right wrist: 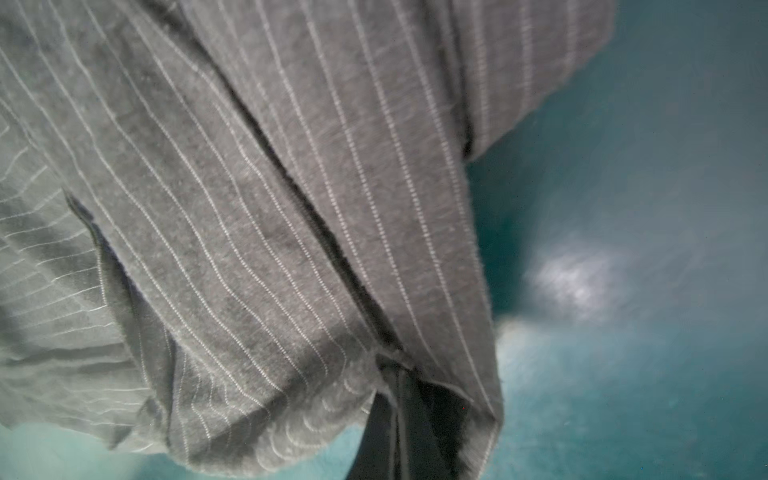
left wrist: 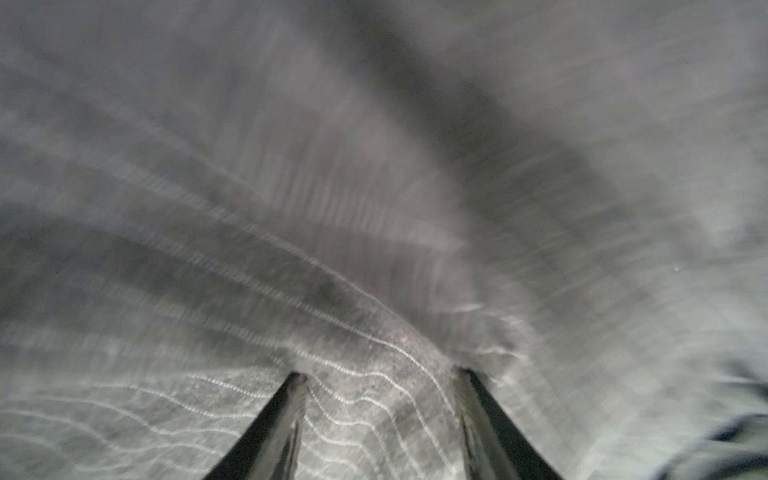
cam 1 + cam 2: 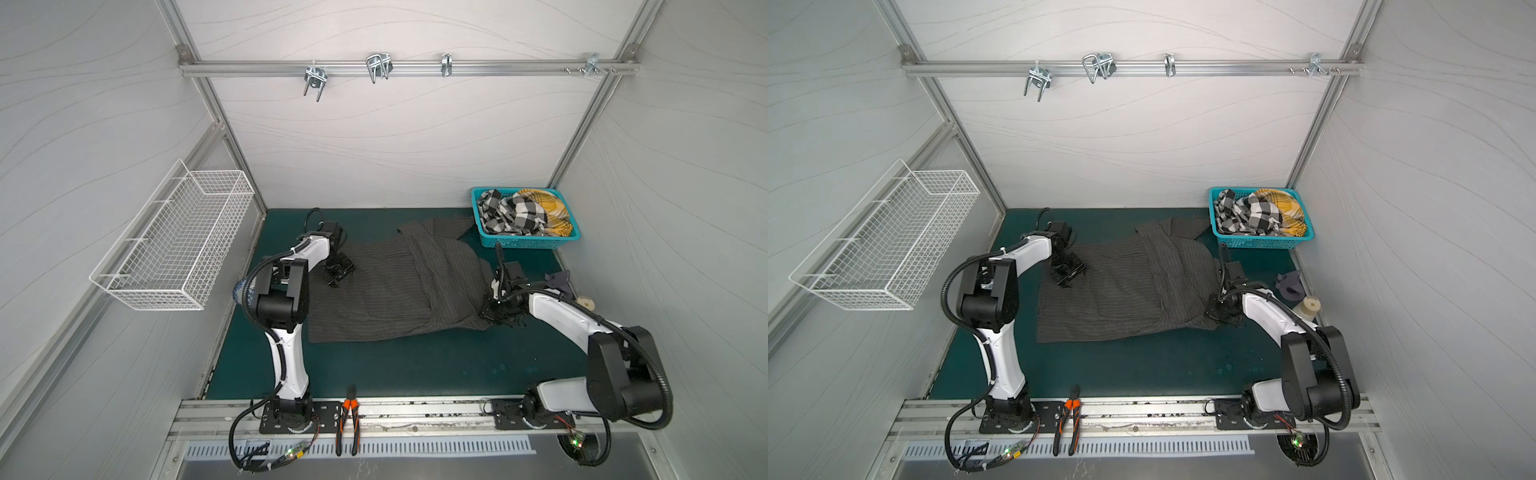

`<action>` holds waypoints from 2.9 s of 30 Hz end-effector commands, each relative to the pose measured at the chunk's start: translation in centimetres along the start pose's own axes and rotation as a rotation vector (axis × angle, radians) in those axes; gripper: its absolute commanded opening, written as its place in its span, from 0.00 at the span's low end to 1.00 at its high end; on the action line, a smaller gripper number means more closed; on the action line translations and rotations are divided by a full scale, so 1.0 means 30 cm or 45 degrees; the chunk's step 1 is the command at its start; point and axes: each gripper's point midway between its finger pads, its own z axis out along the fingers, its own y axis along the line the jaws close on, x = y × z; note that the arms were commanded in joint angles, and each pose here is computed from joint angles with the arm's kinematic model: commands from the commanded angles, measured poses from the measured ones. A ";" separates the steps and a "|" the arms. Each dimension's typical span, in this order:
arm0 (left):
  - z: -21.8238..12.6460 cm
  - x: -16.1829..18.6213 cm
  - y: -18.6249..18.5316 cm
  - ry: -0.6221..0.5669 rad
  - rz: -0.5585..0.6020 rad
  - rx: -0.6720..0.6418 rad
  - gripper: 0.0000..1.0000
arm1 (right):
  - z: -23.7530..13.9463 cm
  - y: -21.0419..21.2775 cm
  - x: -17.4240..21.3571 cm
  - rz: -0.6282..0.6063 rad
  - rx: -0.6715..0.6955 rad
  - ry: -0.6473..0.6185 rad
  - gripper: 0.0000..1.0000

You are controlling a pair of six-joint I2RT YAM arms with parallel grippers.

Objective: Fold and stack the long sleeve shirts

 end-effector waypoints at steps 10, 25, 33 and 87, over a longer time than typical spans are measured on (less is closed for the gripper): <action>-0.448 -0.001 0.172 -0.329 0.070 -0.063 0.88 | -0.034 0.120 -0.087 -0.026 -0.115 -0.022 0.00; -0.202 0.318 0.540 -0.013 -0.275 0.080 0.68 | -0.011 0.129 0.078 -0.067 -0.201 0.061 0.00; -0.202 0.276 0.655 -0.095 -0.329 -0.101 0.60 | -0.010 0.111 0.066 -0.067 -0.154 0.056 0.00; -0.515 0.322 0.581 -0.291 -0.320 0.114 0.00 | -0.242 0.060 0.044 -0.033 -0.155 -0.167 0.00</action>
